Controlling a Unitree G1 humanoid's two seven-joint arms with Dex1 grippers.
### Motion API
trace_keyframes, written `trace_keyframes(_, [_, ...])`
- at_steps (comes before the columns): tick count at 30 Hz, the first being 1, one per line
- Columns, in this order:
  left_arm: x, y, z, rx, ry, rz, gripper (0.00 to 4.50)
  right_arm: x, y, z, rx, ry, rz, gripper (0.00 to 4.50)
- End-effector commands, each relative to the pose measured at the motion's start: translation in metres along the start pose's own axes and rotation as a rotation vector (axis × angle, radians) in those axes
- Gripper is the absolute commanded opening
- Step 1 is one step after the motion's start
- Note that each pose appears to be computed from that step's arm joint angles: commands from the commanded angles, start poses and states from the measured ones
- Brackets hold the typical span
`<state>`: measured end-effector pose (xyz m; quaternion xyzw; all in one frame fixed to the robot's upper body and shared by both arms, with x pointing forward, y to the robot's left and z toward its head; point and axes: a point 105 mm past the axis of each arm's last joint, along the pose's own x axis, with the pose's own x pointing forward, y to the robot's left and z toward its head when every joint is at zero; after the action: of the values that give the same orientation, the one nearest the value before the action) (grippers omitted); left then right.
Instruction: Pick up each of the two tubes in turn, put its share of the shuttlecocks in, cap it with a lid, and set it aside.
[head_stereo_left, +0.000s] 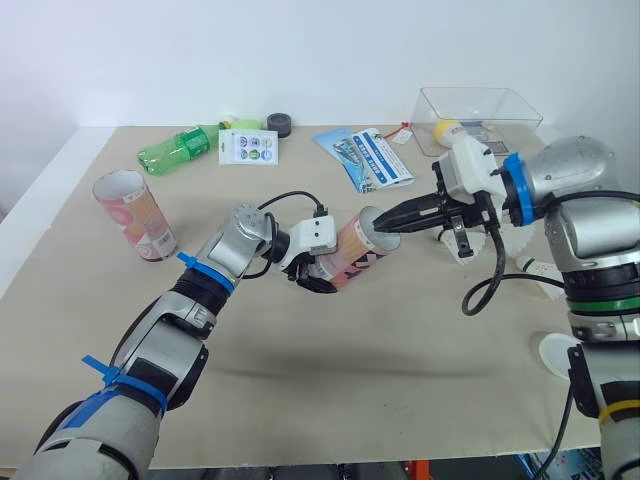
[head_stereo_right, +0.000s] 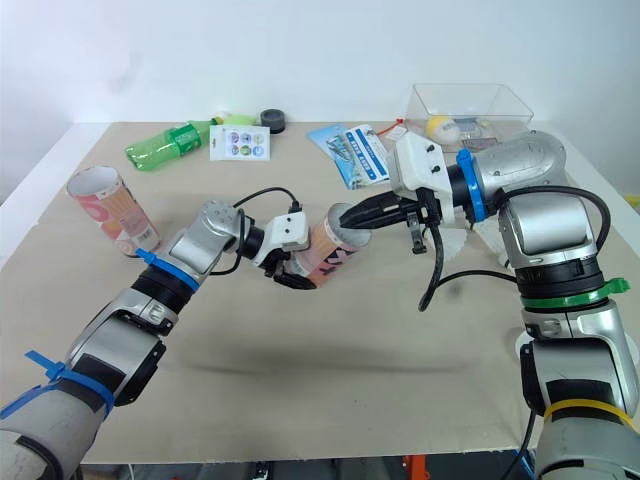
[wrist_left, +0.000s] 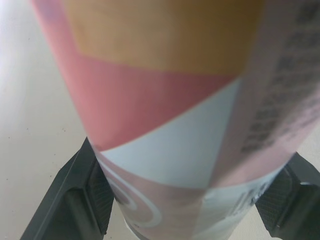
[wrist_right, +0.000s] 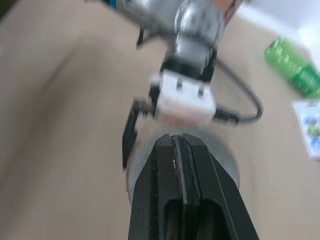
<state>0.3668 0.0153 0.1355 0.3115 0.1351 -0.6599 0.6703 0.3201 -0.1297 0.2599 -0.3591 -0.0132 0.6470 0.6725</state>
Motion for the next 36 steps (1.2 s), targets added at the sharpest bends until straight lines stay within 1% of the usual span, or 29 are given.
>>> trace_keyframes(1, [0.011,-0.005,0.011,0.012,-0.083,-0.015,3.29,-0.023,-0.006,0.003,0.062,-0.092,-0.101,0.04])
trace_keyframes(5, [0.014,-0.012,0.014,-0.021,-0.203,-0.010,3.29,-0.042,-0.005,-0.007,0.189,-0.198,-0.253,0.04])
trace_keyframes(7, [0.015,-0.016,0.018,-0.070,-0.297,0.007,3.29,-0.050,0.000,-0.014,0.257,-0.250,-0.332,0.04])
trace_keyframes(9, [0.018,-0.018,0.015,-0.133,-0.370,0.049,3.29,-0.053,0.008,-0.023,0.326,-0.293,-0.418,0.04])
trace_keyframes(13, [0.021,-0.023,0.005,-0.207,-0.454,0.134,3.29,-0.047,0.031,-0.036,0.394,-0.305,-0.511,0.04])
trace_keyframes(16, [0.022,-0.025,0.002,-0.244,-0.514,0.202,3.29,-0.038,0.048,-0.044,0.419,-0.293,-0.538,0.04])
trace_keyframes(17, [0.022,-0.027,0.000,-0.246,-0.522,0.222,3.29,-0.035,0.053,-0.047,0.429,-0.286,-0.540,0.04])
trace_keyframes(21, [0.030,-0.038,-0.013,-0.171,-0.482,0.275,3.29,-0.029,0.062,-0.051,0.439,-0.264,-0.554,0.04])
trace_keyframes(25, [0.036,-0.050,-0.021,-0.095,-0.441,0.256,3.29,-0.029,0.065,-0.054,0.458,-0.259,-0.564,0.04])
trace_keyframes(27, [0.037,-0.054,-0.021,-0.082,-0.445,0.241,3.29,-0.032,0.069,-0.059,0.490,-0.242,-0.561,0.04])
trace_keyframes(30, [0.039,-0.060,-0.023,-0.068,-0.443,0.202,3.29,-0.040,0.076,-0.072,0.602,-0.233,-0.575,0.96])
trace_keyframes(32, [0.039,-0.063,-0.021,-0.064,-0.455,0.176,3.29,-0.049,0.083,-0.084,0.641,-0.180,-0.588,1.88])
trace_keyframes(33, [0.039,-0.064,-0.019,-0.060,-0.462,0.162,3.29,-0.053,0.086,-0.089,0.652,-0.151,-0.598,2.45])
trace_keyframes(34, [0.039,-0.067,-0.016,-0.054,-0.476,0.136,3.29,-0.064,0.092,-0.100,0.674,-0.091,-0.616,2.82])
trace_keyframes(35, [0.039,-0.068,-0.014,-0.050,-0.485,0.119,3.29,-0.072,0.096,-0.107,0.689,-0.052,-0.627,3.40])
trace_keyframes(36, [0.039,-0.071,-0.012,-0.034,-0.488,0.095,3.29,-0.082,0.106,-0.116,0.720,0.017,-0.615,3.76])
